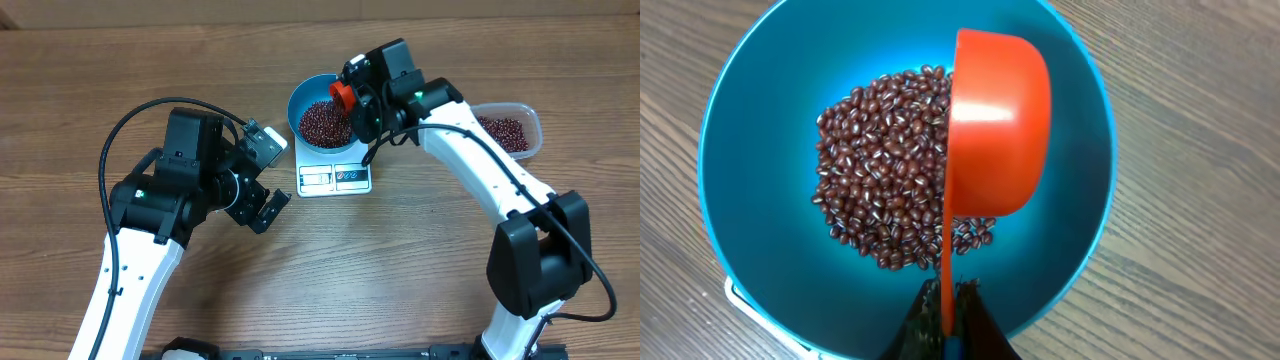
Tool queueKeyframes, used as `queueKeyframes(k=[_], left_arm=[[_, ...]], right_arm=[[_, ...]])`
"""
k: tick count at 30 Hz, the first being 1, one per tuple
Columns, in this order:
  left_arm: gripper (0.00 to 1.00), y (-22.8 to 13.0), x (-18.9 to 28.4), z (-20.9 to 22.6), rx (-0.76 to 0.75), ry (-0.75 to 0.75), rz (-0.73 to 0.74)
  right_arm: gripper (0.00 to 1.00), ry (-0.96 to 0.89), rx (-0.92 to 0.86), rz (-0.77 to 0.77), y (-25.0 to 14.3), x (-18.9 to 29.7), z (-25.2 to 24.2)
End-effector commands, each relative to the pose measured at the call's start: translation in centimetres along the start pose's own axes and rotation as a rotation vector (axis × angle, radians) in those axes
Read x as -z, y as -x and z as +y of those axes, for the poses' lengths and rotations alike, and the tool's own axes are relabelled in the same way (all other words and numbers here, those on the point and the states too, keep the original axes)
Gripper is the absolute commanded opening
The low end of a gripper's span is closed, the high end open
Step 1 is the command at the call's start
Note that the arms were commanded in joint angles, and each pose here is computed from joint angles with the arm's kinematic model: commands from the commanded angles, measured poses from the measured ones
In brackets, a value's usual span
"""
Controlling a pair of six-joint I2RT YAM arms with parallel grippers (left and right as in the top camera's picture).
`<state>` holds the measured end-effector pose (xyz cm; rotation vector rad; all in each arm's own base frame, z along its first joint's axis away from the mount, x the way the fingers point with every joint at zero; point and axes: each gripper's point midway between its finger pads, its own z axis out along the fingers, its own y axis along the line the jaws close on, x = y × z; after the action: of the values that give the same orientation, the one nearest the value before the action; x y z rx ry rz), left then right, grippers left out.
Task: Scoop item into bowl and weigh 150g on scale
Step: 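Tilt the red scoop over the blue bowl to pour beans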
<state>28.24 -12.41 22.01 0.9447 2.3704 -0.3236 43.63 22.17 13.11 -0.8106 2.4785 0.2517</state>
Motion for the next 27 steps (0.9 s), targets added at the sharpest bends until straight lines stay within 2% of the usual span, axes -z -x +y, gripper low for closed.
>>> queueKeyframes(k=[1,15,23,27], left_arm=[[1.00,0.8,0.4,0.3,-0.004,0.008,-0.017],[1.00,0.8,0.3,0.1,-0.008,0.005,-0.016],[1.00,0.8,0.3,0.2,-0.007,0.006,-0.016],[1.00,0.8,0.3,0.1,-0.008,0.005,-0.016]], right_arm=[[0.04,-0.093,0.059,-0.063,2.0,2.6,-0.3],[0.04,-0.369,0.188,-0.084,3.7,4.9,-0.1],[0.04,-0.366,0.127,-0.141,4.5,6.9,0.2],[0.04,-0.192,0.100,-0.201,5.0,9.0,2.8]])
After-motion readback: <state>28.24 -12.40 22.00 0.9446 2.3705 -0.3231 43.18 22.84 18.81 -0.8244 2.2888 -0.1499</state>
